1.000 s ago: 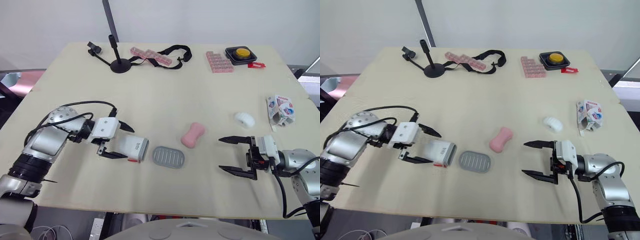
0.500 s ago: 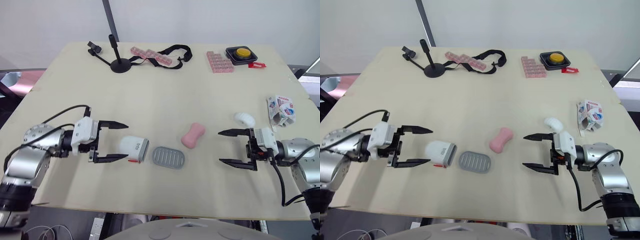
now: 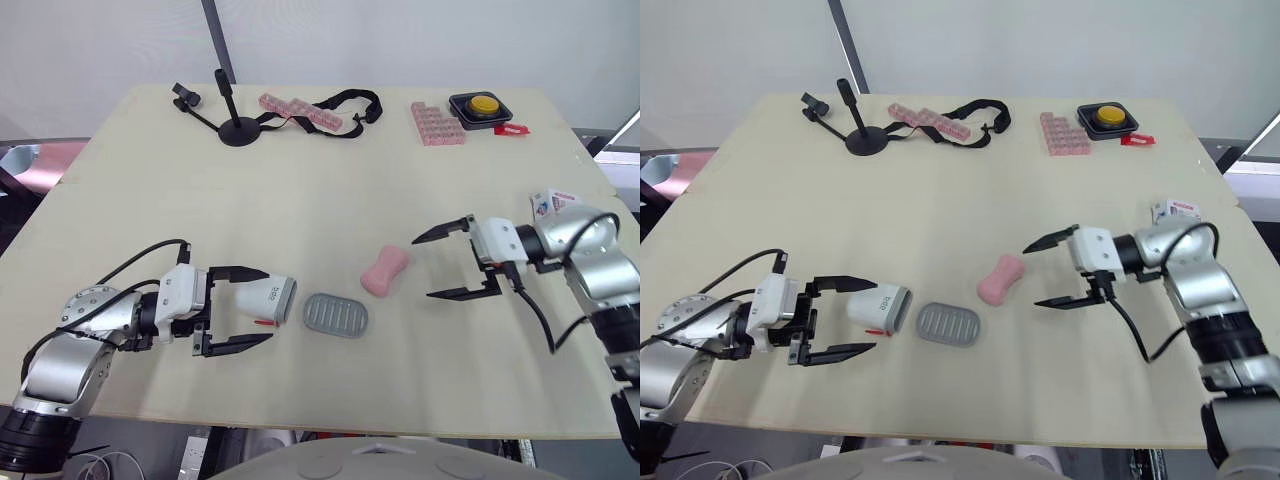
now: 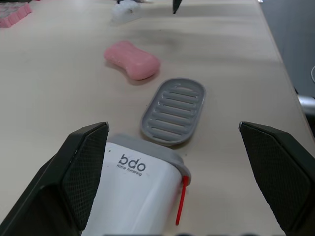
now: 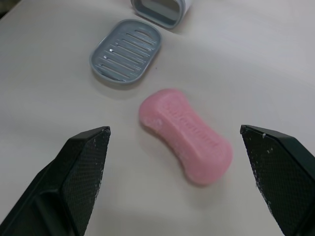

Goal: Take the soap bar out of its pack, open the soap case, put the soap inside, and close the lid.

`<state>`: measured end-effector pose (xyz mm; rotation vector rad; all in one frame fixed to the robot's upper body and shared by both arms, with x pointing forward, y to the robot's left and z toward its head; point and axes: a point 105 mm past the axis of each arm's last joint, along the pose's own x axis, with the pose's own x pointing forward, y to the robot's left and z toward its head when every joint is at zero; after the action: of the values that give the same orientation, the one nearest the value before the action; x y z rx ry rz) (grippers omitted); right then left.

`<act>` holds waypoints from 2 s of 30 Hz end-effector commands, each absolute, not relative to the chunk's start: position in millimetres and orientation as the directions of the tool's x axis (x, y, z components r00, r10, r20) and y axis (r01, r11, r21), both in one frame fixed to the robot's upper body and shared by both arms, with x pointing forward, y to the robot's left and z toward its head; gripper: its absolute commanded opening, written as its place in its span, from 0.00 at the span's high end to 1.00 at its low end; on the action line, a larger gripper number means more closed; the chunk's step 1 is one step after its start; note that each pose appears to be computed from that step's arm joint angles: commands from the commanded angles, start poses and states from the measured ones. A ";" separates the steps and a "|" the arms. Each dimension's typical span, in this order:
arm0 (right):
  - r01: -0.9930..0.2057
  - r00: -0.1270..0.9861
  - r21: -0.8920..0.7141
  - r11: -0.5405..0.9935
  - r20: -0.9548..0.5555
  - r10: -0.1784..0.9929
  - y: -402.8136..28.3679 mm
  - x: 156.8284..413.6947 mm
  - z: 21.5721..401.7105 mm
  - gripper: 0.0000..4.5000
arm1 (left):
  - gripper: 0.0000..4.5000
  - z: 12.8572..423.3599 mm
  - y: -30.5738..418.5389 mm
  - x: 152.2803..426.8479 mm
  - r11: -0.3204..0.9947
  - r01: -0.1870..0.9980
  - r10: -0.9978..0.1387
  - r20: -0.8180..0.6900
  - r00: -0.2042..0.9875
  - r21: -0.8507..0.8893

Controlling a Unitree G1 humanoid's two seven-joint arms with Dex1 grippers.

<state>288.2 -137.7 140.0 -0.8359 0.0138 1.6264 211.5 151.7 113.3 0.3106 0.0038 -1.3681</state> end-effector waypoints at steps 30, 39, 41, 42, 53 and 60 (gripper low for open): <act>-0.454 -0.149 -0.359 -0.816 -0.872 0.466 -69.4 319.7 112.6 0.00 | 0.00 111.4 130.1 205.1 0.345 0.924 -0.927 -0.098 0.363 0.162; -0.494 -0.173 -0.312 -0.811 -0.879 0.444 -77.6 319.3 103.3 0.25 | 0.00 115.6 126.6 209.9 0.352 0.922 -0.925 -0.089 0.369 0.161; -0.502 -0.175 -0.306 -0.809 -0.880 0.441 -79.2 319.0 102.1 0.39 | 0.00 115.8 127.3 211.5 0.355 0.921 -0.924 -0.090 0.372 0.161; -0.504 -0.176 -0.304 -0.809 -0.880 0.440 -79.7 318.9 101.7 0.48 | 0.00 116.0 127.6 212.1 0.356 0.920 -0.923 -0.090 0.373 0.161; -0.603 -0.182 -0.312 -0.734 -0.842 0.508 -85.4 311.4 106.8 0.64 | 0.00 110.9 136.3 213.0 0.362 0.915 -0.917 -0.110 0.384 0.178; -0.840 -0.053 -0.368 -0.398 -0.675 0.736 -73.3 306.1 146.6 0.64 | 0.00 108.7 147.4 224.2 0.389 0.897 -0.899 -0.125 0.419 0.211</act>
<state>306.5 -79.5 121.4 -1.0810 0.1954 1.7879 220.4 141.5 101.3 0.2275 0.0227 -1.1630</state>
